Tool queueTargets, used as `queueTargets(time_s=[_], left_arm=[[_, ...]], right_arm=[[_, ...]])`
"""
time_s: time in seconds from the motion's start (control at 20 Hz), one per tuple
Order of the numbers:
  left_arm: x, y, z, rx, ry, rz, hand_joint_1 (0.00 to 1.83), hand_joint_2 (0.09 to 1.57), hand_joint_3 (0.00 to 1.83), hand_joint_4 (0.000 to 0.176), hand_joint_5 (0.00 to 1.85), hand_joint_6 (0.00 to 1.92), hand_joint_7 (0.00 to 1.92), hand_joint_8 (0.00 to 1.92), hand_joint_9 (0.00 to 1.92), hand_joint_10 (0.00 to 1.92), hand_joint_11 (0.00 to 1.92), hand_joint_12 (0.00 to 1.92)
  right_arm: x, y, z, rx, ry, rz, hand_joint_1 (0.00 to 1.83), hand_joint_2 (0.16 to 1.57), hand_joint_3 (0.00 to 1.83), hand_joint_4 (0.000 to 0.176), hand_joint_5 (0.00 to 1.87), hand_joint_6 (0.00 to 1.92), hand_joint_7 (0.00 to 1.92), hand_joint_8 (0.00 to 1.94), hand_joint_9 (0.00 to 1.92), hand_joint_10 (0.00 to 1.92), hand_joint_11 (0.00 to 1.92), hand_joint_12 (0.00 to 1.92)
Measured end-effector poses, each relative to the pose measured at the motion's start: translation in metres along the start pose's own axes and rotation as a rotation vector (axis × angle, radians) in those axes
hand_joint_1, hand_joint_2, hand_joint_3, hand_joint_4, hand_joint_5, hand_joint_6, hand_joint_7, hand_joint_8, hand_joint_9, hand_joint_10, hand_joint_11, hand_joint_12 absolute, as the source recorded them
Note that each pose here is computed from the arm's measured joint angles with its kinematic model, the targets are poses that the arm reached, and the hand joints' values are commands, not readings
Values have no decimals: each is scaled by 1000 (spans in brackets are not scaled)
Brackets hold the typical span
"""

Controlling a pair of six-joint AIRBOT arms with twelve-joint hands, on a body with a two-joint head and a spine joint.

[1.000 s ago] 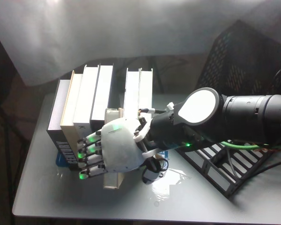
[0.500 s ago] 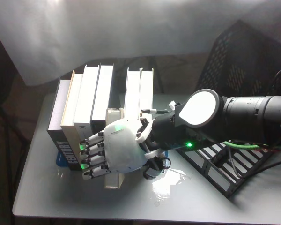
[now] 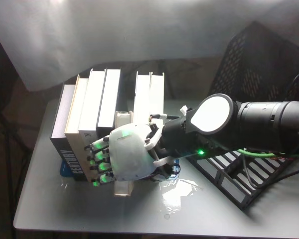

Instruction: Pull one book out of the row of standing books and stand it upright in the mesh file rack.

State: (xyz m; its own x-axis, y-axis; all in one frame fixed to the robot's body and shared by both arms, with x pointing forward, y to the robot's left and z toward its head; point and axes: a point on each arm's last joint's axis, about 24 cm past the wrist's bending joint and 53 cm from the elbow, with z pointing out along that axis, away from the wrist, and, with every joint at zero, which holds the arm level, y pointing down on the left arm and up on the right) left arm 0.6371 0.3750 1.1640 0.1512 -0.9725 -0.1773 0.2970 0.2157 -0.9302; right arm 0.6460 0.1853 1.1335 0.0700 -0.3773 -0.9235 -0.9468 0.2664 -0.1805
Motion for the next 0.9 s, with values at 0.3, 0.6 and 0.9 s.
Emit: queueTargets(time_s=[0.3,0.6,0.9], left_arm=[[-1,0,-1,1,-1,0,0,1341,0,5,0,0,0,0,0,0,0,0],[-4,2,-3,-6,-13,6,2,1345,0,0,0,0,0,0,0,0,0,0],[-5,0,-3,1,-15,6,2,1356,2,5,0,0,0,0,0,0,0,0]], right_arm=[[3,15,11,-28,7,-10,1381,1101,0,0,1027,842,1069,803,968,1324,804,1868],[2,7,10,-13,-1,26,1369,1127,0,0,962,1050,1007,891,784,1413,443,1889],[3,5,10,-13,1,45,1372,1121,0,0,971,1033,1073,837,755,1396,397,1911]])
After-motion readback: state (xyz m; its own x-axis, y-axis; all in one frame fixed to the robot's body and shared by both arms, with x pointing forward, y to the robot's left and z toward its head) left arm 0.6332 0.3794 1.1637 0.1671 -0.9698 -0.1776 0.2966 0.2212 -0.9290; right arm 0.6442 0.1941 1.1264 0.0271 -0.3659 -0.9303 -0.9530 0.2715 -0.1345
